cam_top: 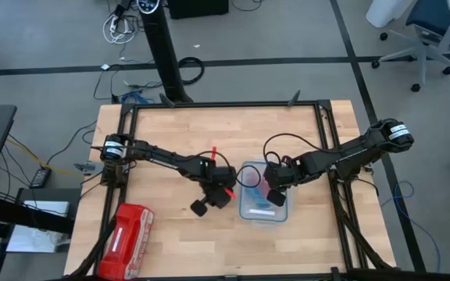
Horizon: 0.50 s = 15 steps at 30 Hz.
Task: Roll bandage
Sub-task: Close the transparent container
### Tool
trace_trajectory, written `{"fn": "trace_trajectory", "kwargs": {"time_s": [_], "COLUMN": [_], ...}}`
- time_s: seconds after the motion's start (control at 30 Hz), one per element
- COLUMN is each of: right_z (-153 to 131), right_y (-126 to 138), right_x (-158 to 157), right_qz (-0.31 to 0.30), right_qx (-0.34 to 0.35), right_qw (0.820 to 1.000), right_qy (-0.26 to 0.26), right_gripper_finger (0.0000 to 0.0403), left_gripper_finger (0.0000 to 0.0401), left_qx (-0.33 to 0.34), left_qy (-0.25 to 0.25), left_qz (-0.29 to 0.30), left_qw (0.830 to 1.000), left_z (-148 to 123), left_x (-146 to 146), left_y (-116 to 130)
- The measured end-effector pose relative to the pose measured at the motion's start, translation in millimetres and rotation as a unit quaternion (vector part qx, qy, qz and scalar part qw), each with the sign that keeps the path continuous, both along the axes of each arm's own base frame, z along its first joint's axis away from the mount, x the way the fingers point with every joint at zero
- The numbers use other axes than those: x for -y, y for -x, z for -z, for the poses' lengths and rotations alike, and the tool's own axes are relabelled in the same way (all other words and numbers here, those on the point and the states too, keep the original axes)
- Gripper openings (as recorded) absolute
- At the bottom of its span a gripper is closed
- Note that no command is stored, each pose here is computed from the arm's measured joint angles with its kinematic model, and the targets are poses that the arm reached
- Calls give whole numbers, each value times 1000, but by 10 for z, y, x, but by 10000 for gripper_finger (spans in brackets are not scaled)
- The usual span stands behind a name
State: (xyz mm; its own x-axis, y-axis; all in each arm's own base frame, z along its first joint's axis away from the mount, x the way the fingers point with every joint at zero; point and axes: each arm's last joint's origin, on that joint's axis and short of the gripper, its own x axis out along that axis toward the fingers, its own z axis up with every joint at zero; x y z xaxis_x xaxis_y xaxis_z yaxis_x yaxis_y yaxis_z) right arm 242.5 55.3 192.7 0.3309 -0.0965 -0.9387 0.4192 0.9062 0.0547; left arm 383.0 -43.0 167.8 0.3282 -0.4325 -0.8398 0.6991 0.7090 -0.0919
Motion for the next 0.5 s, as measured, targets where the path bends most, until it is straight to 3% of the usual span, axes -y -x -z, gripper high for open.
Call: {"fn": "trace_trajectory", "kwargs": {"time_s": [0.13, 0.33, 0.5], "right_z": [0, 0, -1], "right_y": [0, -1, -5], "right_x": [0, 8, 9], "right_qz": [0, -3, -3], "right_qx": [0, -1, 1], "right_qw": [1000, 1000, 1000], "right_qy": [0, 0, 0], "right_gripper_finger": [1, 2, 2], "left_gripper_finger": [0, 0, 0], "left_qx": [18, 13, 26], "left_qy": [5, 65, 66], "left_qz": [12, 54, 56], "left_qw": [1000, 996, 996], "left_z": [-14, -27, -34], "left_x": [33, 97, 78], "left_y": [-23, 3, -18]}}
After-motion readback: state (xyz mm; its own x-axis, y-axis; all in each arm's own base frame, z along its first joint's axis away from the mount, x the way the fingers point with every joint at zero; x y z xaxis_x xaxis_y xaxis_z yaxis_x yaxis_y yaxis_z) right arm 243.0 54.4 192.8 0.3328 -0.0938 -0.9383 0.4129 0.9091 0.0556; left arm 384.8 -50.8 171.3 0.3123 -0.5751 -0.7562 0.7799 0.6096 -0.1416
